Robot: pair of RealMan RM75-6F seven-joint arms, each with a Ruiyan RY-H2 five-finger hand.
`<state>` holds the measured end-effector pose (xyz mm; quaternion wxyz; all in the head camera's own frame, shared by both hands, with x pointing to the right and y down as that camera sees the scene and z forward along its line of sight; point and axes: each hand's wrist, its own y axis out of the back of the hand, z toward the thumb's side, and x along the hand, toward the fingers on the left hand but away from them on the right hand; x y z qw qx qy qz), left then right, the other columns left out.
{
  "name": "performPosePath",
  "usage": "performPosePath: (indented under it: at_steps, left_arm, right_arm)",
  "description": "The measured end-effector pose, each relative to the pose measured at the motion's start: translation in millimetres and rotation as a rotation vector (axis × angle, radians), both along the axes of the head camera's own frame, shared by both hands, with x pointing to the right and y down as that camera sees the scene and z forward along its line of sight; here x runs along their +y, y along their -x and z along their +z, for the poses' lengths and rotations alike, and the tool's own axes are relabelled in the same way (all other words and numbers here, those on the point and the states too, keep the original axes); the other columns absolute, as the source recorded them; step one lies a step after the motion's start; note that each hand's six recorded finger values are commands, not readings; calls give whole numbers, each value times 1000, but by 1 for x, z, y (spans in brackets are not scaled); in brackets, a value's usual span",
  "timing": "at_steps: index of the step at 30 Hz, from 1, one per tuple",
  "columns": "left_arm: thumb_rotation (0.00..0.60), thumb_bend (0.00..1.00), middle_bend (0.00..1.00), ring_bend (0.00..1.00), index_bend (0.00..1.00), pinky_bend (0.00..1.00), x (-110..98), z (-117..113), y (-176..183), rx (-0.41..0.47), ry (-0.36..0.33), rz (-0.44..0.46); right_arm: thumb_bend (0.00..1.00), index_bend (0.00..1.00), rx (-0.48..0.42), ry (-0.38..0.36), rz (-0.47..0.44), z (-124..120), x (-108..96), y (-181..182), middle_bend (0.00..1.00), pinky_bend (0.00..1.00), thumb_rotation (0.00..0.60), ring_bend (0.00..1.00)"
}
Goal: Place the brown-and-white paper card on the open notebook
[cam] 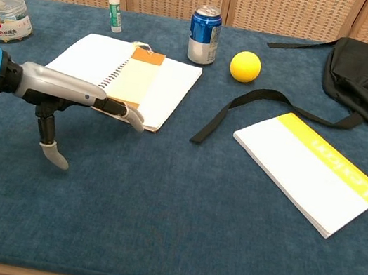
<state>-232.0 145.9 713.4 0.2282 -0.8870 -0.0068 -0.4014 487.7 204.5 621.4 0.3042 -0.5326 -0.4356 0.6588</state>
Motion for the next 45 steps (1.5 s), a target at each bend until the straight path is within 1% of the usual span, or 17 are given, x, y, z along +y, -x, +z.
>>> performPosePath:
  at_steps: [3,9,20,30,38,45]
  left_arm:
    - [600,159,0,0,0,3,0,1,-4,7,1,2]
    - [600,159,0,0,0,3,3,3,-5,0,1,32]
    - [600,169,0,0,0,3,-11,1,-1,-48,-78,132]
    - [600,174,0,0,0,3,-17,5,3,-65,-84,132]
    - [600,174,0,0,0,3,-18,0,11,-52,-86,124]
    - [600,174,0,0,0,3,-19,-3,11,-37,-96,116]
  right_arm:
    - [0,78,-1,0,1,0,0,0,0,0,600,0]
    - [0,78,1,-2,3,0,0,-1,0,0,600,0]
    - [0,78,6,-6,0,-1,-1,1,0,0,600,0]
    - [0,78,9,-8,5,0,-1,2,0,0,600,0]
    - [0,78,11,-4,4,1,-1,2,0,0,600,0]
    - [0,78,11,-6,5,1,-1,2,0,0,600,0]
